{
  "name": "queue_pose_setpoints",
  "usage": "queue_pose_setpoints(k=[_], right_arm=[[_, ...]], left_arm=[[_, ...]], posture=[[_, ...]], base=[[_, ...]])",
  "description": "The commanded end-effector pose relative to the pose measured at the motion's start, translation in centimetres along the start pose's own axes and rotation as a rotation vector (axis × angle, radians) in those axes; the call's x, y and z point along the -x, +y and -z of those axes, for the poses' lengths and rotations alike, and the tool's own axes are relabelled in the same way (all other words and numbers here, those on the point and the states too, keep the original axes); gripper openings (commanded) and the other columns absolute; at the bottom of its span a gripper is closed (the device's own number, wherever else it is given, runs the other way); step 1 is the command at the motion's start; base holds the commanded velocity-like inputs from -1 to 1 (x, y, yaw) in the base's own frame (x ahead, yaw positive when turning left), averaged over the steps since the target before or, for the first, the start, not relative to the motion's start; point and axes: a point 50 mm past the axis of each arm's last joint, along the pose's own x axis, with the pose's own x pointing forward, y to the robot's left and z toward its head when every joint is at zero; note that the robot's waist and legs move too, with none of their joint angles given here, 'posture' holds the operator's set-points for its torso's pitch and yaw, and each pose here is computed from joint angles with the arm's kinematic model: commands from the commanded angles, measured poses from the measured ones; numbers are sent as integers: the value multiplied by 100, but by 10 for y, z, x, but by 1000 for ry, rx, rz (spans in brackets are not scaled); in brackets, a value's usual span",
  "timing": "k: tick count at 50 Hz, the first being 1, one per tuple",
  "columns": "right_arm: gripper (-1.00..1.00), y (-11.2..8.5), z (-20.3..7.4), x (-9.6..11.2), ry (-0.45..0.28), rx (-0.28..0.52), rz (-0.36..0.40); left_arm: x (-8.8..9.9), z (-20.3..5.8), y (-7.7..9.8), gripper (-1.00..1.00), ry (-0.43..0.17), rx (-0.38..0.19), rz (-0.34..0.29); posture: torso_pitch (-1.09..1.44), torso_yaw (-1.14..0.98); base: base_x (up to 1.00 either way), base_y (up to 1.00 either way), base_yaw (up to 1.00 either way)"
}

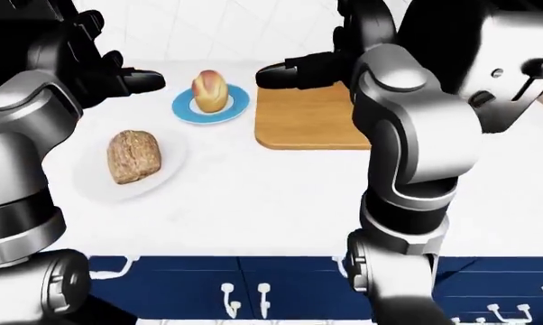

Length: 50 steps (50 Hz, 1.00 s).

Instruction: Place all breads on the cutting board.

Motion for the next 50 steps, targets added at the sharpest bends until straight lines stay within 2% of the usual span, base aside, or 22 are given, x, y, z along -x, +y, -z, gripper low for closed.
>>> queue_pose_setpoints(k=[1,32,47,50], right_arm=[[100,-3,-12,3,-64,1,16],[100,-2,-19,1,-81,-4,16],[100,-1,-14,0,-74,-3,14],[100,-2,-15,1,-73,-2,16]], left_arm=[[6,-21,-1,100,-101,4,5],[4,-20,-6,100,-101,-20,29],[25,-22,1,100,-92,-113,71],[39,-21,4,100,-84,-137,93]], posture=[[0,0],[0,0],[0,0],[0,0]], base=[[0,0,0],[0,0,0],[0,0,0],[0,0,0]])
